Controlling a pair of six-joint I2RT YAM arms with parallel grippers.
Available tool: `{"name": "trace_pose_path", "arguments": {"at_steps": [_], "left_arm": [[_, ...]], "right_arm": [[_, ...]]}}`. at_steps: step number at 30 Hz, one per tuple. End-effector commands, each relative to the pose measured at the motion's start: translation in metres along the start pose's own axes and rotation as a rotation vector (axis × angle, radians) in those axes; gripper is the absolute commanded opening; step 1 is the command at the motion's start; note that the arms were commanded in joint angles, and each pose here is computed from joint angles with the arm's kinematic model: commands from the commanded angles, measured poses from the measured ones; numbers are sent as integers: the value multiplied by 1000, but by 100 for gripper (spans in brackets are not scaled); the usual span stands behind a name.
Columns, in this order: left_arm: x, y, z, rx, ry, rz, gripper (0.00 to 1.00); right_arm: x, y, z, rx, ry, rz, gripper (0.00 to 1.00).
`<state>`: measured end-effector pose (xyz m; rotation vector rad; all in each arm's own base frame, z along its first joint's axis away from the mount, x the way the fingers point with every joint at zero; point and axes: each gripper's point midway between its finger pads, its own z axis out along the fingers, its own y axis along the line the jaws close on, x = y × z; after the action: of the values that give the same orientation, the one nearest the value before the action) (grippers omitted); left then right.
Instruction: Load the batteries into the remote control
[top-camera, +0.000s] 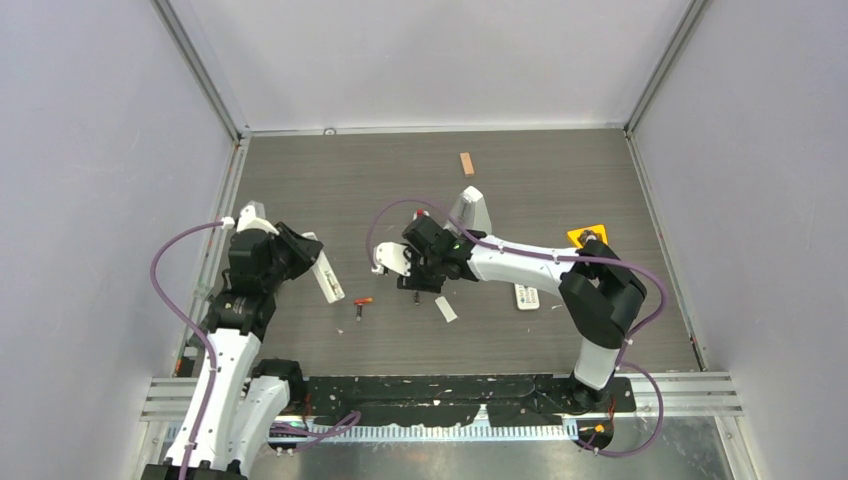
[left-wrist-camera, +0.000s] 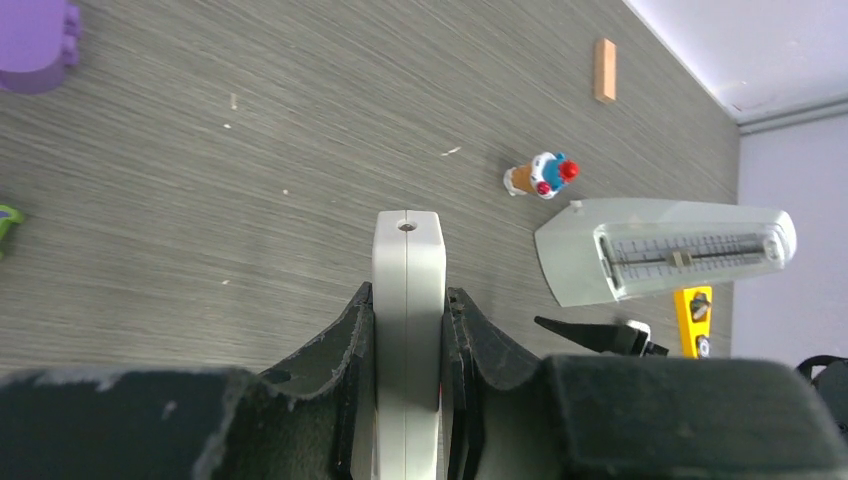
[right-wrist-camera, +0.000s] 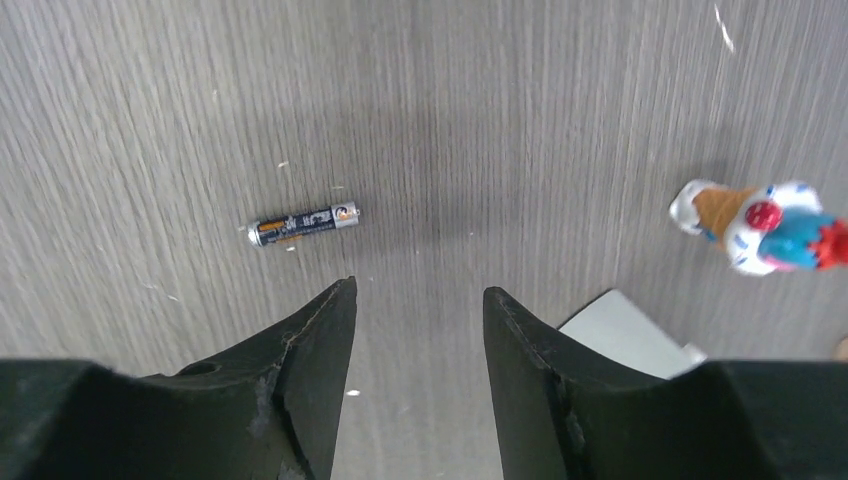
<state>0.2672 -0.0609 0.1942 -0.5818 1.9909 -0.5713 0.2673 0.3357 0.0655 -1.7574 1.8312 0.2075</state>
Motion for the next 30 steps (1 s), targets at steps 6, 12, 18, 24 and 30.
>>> {"name": "trace_pose_path", "arguments": {"at_steps": [6,12,18,24,30], "left_arm": [[-26,-2,-2,-28,-69,19,0],[-28,-4,2,-27,-65,12,0],[-29,-4,5,-23,-64,-1,0],[-33,-2,6,-24,-84,-1,0],[-32,0,5,-23,-90,-3,0]], "right_arm": [[-11,-1,19,-51,-67,-371,56],[-2,12,28,-93,-49,-445,56],[-7,24,31,-107,-83,-467,58],[-16,40,36,-132,-89,-493,59],[-18,53,35,-175,-86,-508,60]]}}
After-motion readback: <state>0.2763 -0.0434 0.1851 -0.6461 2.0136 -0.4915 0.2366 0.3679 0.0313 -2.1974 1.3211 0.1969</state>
